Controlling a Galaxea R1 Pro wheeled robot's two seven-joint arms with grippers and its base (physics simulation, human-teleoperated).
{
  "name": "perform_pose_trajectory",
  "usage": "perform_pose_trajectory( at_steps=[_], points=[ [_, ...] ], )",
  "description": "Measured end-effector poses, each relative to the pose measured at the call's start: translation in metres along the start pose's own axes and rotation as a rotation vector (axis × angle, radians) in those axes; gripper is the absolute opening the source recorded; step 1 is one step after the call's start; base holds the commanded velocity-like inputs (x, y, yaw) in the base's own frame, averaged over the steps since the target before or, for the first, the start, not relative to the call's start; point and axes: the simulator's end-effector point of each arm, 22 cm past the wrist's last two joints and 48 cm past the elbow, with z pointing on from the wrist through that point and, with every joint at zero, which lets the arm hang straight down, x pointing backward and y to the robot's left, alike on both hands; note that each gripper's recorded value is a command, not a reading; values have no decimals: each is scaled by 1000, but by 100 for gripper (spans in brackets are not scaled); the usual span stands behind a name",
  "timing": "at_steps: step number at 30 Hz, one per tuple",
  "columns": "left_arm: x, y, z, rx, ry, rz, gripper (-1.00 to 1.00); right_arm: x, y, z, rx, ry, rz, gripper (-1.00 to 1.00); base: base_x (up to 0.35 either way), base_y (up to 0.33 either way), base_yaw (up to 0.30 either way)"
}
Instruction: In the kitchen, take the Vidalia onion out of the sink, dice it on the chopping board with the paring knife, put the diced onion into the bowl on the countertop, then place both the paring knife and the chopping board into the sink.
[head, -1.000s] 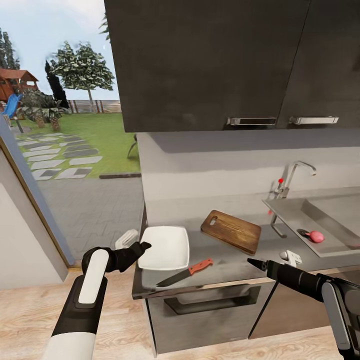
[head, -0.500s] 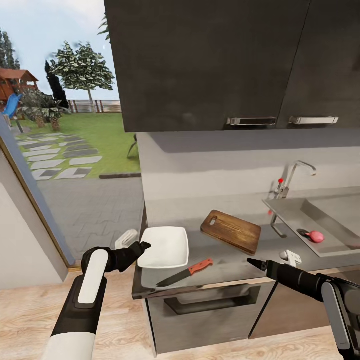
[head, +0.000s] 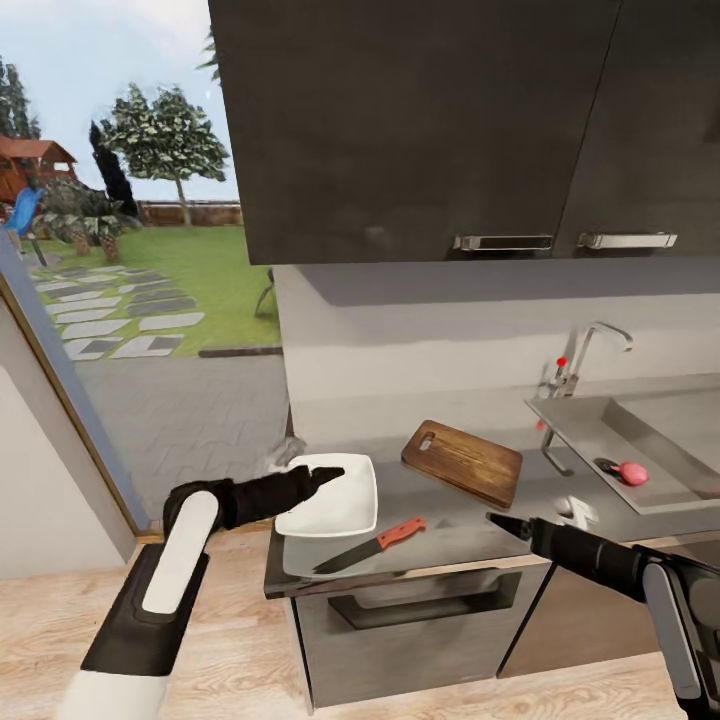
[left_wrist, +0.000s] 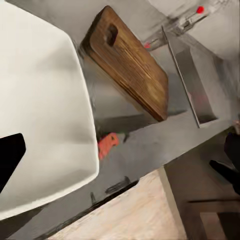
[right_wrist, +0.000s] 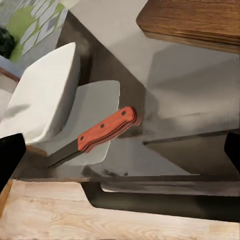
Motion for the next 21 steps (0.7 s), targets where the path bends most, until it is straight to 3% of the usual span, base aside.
perform_pose_trajectory(
  at_steps=[1,4,9,16,21],
  points=[
    [9,-40,-7,181,38,52,100,-1,11,-1,-52,-2,-1,100,0,0,0],
    [20,-71,-18,339,75,89,100,-1,18,-2,-85,-2,-2,100,0,0,0],
    [28,-101,-34,500,101,107,100,-2,25,-4,-119,-2,-3,100,0,0,0],
    [27,-115,-39,569,74,133,100,-5,41,-12,-206,-2,-10,100,0,0,0],
    [37,-112,-28,526,81,195,100,-4,47,-13,-232,4,-16,100,0,0,0]
  ],
)
